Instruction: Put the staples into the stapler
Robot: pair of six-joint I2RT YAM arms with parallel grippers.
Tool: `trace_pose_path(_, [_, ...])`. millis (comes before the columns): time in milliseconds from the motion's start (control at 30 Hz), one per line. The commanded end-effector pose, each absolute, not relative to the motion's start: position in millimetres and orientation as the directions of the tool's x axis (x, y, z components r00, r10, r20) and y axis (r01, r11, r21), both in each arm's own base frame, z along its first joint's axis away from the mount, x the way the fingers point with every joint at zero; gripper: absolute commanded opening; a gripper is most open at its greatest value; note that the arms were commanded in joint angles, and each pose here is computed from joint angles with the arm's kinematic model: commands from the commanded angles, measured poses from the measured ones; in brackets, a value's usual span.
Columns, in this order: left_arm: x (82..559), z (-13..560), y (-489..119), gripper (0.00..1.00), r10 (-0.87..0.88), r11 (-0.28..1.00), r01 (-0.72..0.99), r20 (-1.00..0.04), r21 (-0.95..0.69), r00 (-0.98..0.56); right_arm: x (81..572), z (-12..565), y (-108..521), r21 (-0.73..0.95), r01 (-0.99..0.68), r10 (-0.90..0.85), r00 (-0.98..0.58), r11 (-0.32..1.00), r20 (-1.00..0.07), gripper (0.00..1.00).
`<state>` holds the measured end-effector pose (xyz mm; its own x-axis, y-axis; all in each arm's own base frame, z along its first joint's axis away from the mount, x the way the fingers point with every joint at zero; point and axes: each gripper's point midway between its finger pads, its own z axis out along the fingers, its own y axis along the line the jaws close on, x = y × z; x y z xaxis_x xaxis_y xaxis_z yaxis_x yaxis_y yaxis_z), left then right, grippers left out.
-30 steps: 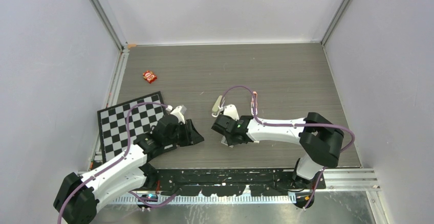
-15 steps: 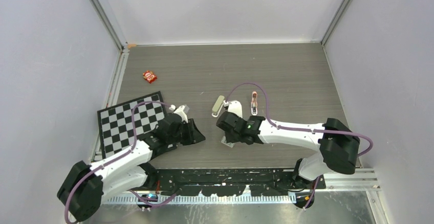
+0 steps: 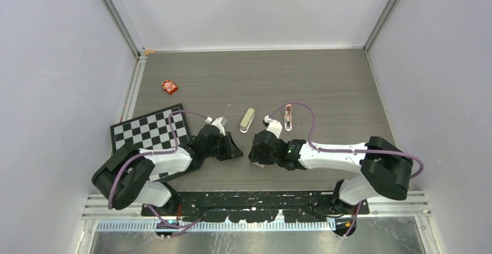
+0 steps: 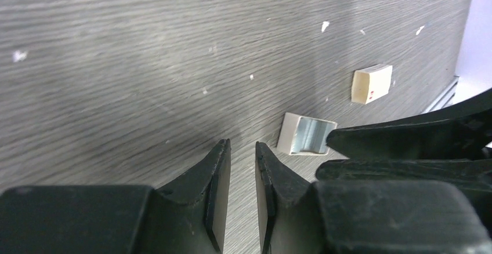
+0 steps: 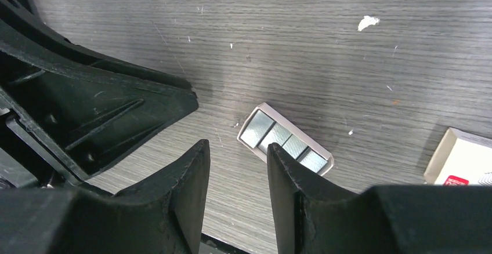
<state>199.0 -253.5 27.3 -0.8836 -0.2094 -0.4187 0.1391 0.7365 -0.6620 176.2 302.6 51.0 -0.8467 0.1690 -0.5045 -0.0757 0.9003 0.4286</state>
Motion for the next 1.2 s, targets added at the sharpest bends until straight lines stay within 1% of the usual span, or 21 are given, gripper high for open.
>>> trace_pose_path(0, [219.6,60.0,-282.5,0.23,-0.251,0.648,0.218,-0.475,-0.729,-0.843,189.7,72.4,316.6,0.547,-0.022,0.307,-0.808,0.837,-0.503,0.46])
trace_pose_path(533, [208.5,49.7,-292.4,0.20,-0.245,0.630,0.201,-0.438,-0.750,-0.865,191.0,65.6,300.3,0.540,0.055,0.371,-0.785,0.840,-0.496,0.46])
trace_pose_path(867, [197.8,33.9,-295.7,0.18,-0.220,0.654,0.185,-0.419,-0.733,-0.881,190.2,61.0,306.9,0.563,0.058,0.382,-0.791,0.824,-0.478,0.46])
trace_pose_path(1167, [193.6,29.5,-298.4,0.16,-0.216,0.651,0.179,-0.407,-0.737,-0.888,190.1,53.0,305.0,0.542,0.072,0.376,-0.796,0.837,-0.474,0.46])
